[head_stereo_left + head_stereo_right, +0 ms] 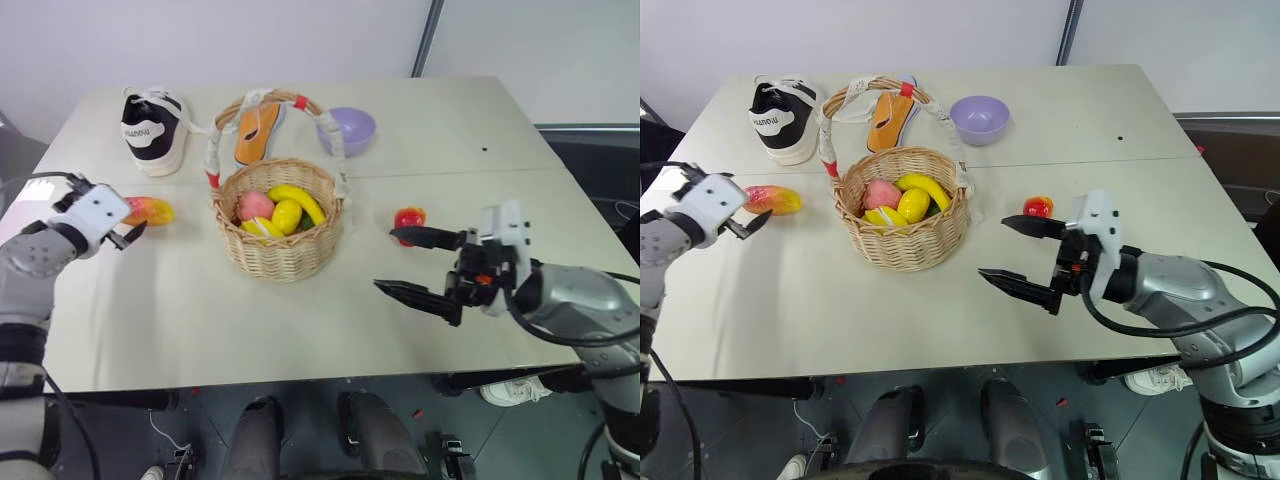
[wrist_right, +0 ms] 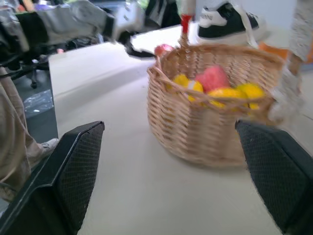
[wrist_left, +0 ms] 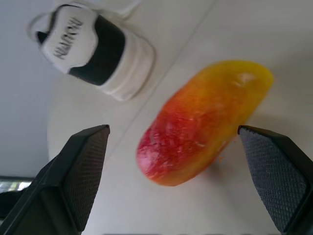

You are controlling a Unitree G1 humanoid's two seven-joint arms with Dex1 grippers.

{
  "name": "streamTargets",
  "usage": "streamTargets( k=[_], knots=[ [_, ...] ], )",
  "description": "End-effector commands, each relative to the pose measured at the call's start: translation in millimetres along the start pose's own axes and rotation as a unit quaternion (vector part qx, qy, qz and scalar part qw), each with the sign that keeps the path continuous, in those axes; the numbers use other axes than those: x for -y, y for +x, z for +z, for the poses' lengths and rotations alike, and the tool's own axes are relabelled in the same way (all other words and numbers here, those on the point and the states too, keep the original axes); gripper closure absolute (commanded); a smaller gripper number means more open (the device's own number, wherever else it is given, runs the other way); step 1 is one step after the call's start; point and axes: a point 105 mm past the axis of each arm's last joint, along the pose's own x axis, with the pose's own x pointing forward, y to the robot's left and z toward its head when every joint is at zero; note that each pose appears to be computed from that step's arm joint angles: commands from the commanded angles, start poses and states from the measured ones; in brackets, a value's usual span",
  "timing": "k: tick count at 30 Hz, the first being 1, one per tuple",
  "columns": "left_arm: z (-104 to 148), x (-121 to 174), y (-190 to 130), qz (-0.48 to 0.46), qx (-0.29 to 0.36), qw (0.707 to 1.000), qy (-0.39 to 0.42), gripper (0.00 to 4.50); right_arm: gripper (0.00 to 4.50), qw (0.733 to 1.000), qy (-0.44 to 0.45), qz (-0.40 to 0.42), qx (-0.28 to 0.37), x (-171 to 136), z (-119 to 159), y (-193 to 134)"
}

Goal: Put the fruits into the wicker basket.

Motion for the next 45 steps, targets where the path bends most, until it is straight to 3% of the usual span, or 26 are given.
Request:
streamTargets(
  k=[1,11,14,16,18,24,27,30,33,37,42,45],
  knots=[
    [2.4,-5.6,3.8,-0.012,-0.001,1.000,0.026,0.00,0.04,1.000,-0.014,0.010,0.014,-7.8,8.4,3.7],
    [-2.6,-4.6,19.0,-0.028,-0.032,0.998,0.035,0.00,0.04,1.000,-0.018,0.009,0.024,-9.6,8.6,8.2],
    [-2.9,-5.7,19.8,-0.020,-0.029,0.999,0.036,0.84,0.00,0.999,-0.021,0.009,0.029,-9.3,10.3,9.8],
    [-5.1,-8.1,18.8,-0.011,-0.033,0.999,0.038,1.86,0.00,0.999,-0.023,0.008,0.029,-9.2,10.5,9.8],
    [-8.8,-10.7,16.6,-0.004,-0.039,0.998,0.039,2.52,0.00,0.999,-0.023,0.008,0.028,-9.2,10.5,9.7],
    [-8.8,-31.7,1.1,0.056,-0.010,0.998,0.017,2.52,0.00,0.999,-0.028,0.008,0.028,-8.5,11.5,10.7],
    [10.3,-47.1,-23.8,0.063,0.082,0.992,-0.070,2.52,0.00,0.999,-0.033,0.006,0.027,-7.5,12.3,9.6],
    [37.9,-43.6,-60.4,0.011,0.173,0.975,-0.139,2.52,0.00,0.999,-0.036,0.003,0.023,-3.4,12.1,7.2],
    [75.4,-13.8,-91.6,-0.092,0.235,0.948,-0.196,2.52,0.00,0.999,-0.040,0.001,0.017,2.9,11.9,4.7],
    [147.5,33.5,-120.5,-0.216,0.311,0.898,-0.223,2.52,0.00,0.999,-0.050,0.000,0.013,11.3,13.5,3.5],
    [205.9,58.8,-101.2,-0.222,0.349,0.886,-0.209,2.52,0.00,0.998,-0.055,0.002,0.015,15.2,15.8,5.8],
    [218.9,64.4,-74.8,-0.197,0.340,0.898,-0.201,2.52,0.00,0.998,-0.057,-0.001,0.016,15.5,16.9,6.5]
  ],
)
